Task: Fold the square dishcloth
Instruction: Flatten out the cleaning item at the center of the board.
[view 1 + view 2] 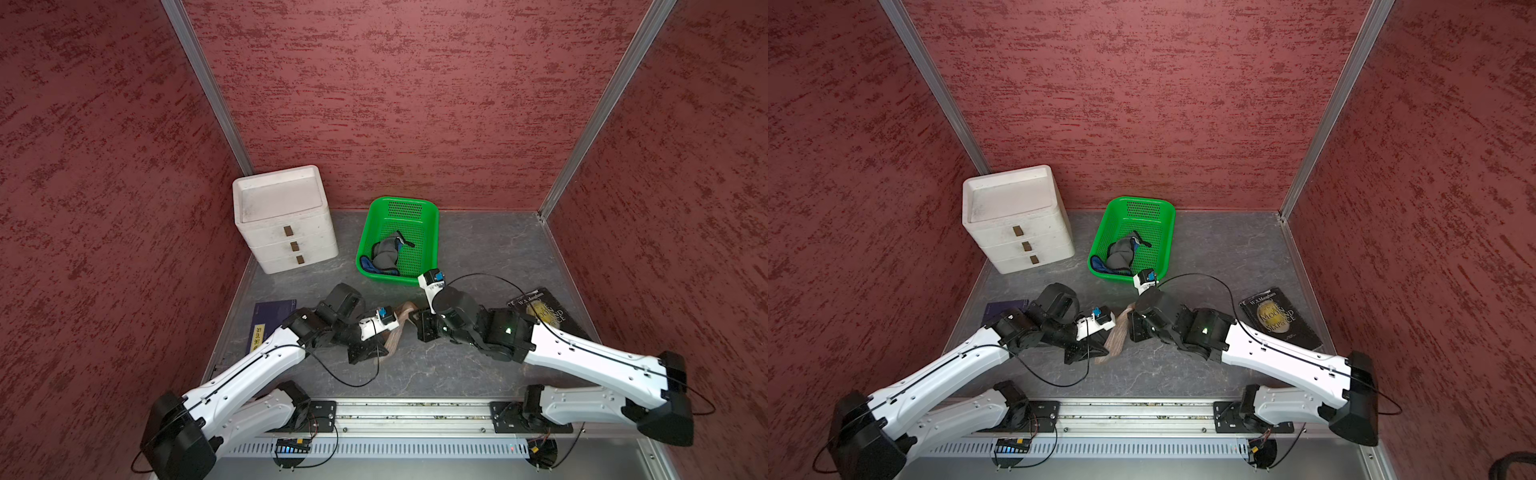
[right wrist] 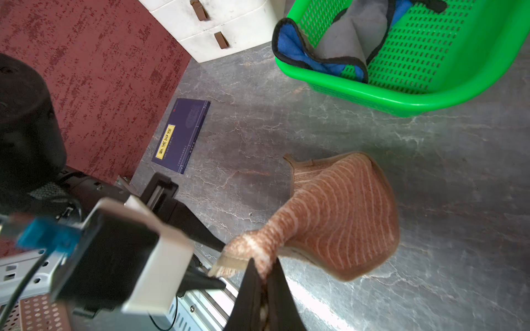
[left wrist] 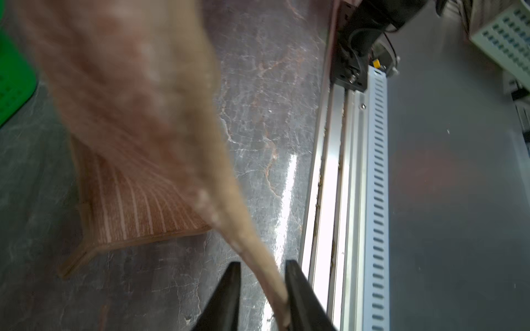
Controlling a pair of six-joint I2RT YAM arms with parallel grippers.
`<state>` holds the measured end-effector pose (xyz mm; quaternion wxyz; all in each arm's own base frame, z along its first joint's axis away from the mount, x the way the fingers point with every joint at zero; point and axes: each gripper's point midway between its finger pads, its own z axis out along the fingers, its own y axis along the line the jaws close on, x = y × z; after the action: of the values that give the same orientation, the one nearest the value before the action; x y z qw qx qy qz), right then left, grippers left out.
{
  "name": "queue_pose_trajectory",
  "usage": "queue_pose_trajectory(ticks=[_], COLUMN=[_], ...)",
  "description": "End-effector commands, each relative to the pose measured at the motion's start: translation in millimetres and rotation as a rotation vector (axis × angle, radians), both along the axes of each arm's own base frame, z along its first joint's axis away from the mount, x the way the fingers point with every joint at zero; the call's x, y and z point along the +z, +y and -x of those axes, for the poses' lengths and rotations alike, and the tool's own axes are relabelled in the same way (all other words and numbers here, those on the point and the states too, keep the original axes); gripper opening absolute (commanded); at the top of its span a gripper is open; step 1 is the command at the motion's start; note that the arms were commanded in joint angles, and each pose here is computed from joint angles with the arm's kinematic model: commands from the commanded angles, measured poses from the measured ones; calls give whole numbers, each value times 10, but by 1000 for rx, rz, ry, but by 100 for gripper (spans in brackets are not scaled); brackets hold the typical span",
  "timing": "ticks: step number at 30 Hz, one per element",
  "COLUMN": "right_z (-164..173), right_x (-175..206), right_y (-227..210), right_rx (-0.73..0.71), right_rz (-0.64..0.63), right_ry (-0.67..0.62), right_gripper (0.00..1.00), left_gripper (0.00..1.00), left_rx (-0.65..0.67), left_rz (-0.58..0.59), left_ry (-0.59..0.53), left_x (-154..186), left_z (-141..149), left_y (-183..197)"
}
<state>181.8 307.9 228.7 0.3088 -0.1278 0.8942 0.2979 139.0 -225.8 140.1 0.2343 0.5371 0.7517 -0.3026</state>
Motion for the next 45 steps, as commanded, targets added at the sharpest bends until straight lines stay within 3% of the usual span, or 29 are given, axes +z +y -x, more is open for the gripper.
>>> queue_pose_trajectory(ticks=[1,3,4,7,9,12,14,15,17,20,26,31,35,40,45], right_z=[73,190,266,539,632,645,602,573,537,506,384,102,-131,-364,-657], right_x=[-143,-306,-395,-642,-739,-738,-672,-668,-720,-967,-1393,-1686,-1937,-2100,-2151], right_y=[-118,-146,-158,-191,-303,-530,-633,-674,-670,-609,-428,-508,-543,-448,-343], right_rx=[-1,39,65,156,165,123,83,58,38,20,-3,-60,-80,-73,-77], right_rz=[21,55,69,82,101,129,117,107,88,108,161,250,319,345,323], right_ry=[43,100,135,247,277,256,226,221,227,277,341,368,398,411,388], right_gripper=[0,1,9,49,66,80,82,82,81,77,54,29,16,10,10], left_gripper=[9,2,0,0,0,0,11,16,43,60,62,62,61,57,55], left_rx=[42,-32,-77,-172,-217,-267,-306,-333,-359,-377,-356,-285,-230,-108,15], left_rz=[-53,-89,-113,-208,-276,-363,-404,-412,-421,-423,-422,-399,-382,-380,-489], left_ry=[-120,-71,-32,31,38,25,17,17,4,-48,-138,-238,-308,-320,-304], left_x=[-103,-186,-228,-337,-411,-502,-526,-512,-484,-468,-480,-605,-735,-835,-1093], left_z=[-242,-74,51,330,447,577,675,747,810,781,576,218,-104,-622,-1097], left_y=[34,82,116,251,357,476,517,515,503,509,476,265,75,-43,145])
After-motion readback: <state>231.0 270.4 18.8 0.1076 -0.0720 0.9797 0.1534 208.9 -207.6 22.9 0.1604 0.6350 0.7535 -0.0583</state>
